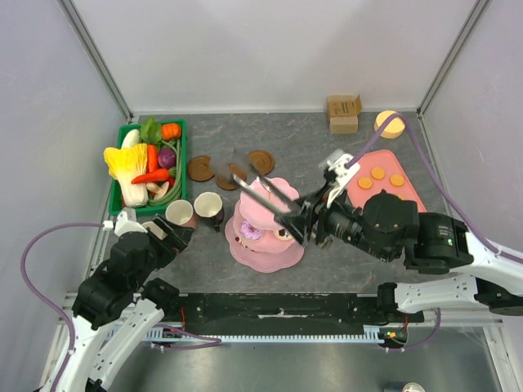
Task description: Serve the afternoon tea
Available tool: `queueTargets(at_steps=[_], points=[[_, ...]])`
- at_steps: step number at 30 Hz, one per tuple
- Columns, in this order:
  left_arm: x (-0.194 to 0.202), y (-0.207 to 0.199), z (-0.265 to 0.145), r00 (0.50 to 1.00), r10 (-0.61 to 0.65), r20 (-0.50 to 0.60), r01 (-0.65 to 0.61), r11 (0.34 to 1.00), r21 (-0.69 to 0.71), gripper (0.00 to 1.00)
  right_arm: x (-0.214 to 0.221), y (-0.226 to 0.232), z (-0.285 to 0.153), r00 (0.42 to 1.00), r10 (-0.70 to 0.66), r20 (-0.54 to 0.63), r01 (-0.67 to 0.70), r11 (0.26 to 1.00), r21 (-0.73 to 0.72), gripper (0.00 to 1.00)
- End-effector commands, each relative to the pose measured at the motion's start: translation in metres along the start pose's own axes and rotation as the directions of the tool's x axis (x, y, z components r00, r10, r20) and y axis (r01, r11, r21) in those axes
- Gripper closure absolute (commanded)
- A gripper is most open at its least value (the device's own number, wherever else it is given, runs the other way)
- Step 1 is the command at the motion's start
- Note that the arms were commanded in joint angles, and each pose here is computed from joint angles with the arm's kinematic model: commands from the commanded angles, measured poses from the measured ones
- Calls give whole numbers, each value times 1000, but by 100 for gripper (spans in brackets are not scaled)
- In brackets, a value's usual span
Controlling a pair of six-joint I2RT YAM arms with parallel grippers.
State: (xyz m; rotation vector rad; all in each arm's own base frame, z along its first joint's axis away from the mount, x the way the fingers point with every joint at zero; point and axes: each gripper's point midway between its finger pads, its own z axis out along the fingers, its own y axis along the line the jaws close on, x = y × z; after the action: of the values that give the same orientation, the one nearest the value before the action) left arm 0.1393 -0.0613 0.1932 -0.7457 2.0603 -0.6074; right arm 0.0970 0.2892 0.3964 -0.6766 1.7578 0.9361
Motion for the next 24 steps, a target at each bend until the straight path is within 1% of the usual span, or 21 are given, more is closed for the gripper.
queueTargets(at_steps=[1,3,4,6,9,10,12,13,16,18,21,23,24], points=[[-13,-20,-1,998,40,37,-43,997,60,1,-87,-52,-19,966,-59,252,-34,937,349,43],[-14,-21,1,998,47,37,-49,997,56,1,-96,-73,-22,962,-126,243,-8,875,485,42],[-14,-21,2,998,51,35,-52,997,50,0,-100,-84,-24,960,-137,244,-16,844,536,42],[-13,-20,4,998,52,34,-53,998,46,1,-107,-100,-26,961,-145,237,-20,815,579,42],[-13,-19,6,998,55,35,-56,998,42,1,-113,-138,-35,961,-148,232,-52,732,679,41],[-13,-20,6,998,53,38,-55,998,43,1,-113,-154,-37,963,-147,225,-62,692,719,41],[-12,-20,8,998,55,35,-56,997,45,1,-106,-179,-36,973,-139,187,-55,641,765,41],[-12,-20,9,998,56,35,-58,997,45,1,-100,-198,-37,978,-126,164,-56,600,798,41],[-10,-18,13,998,60,32,-61,998,32,1,-75,-239,-33,992,-70,100,-50,519,854,40],[-9,-15,18,997,65,33,-65,998,16,1,-50,-268,-37,998,-8,58,-47,473,880,40],[-6,-11,26,997,72,31,-72,997,1,1,-1,-312,-47,993,117,12,-59,404,913,40],[-5,-11,32,997,76,30,-76,997,-2,1,36,-334,-53,977,213,-14,-67,371,926,40],[-4,-12,35,996,79,27,-79,997,-2,1,56,-342,-52,964,262,-36,-65,369,927,40]])
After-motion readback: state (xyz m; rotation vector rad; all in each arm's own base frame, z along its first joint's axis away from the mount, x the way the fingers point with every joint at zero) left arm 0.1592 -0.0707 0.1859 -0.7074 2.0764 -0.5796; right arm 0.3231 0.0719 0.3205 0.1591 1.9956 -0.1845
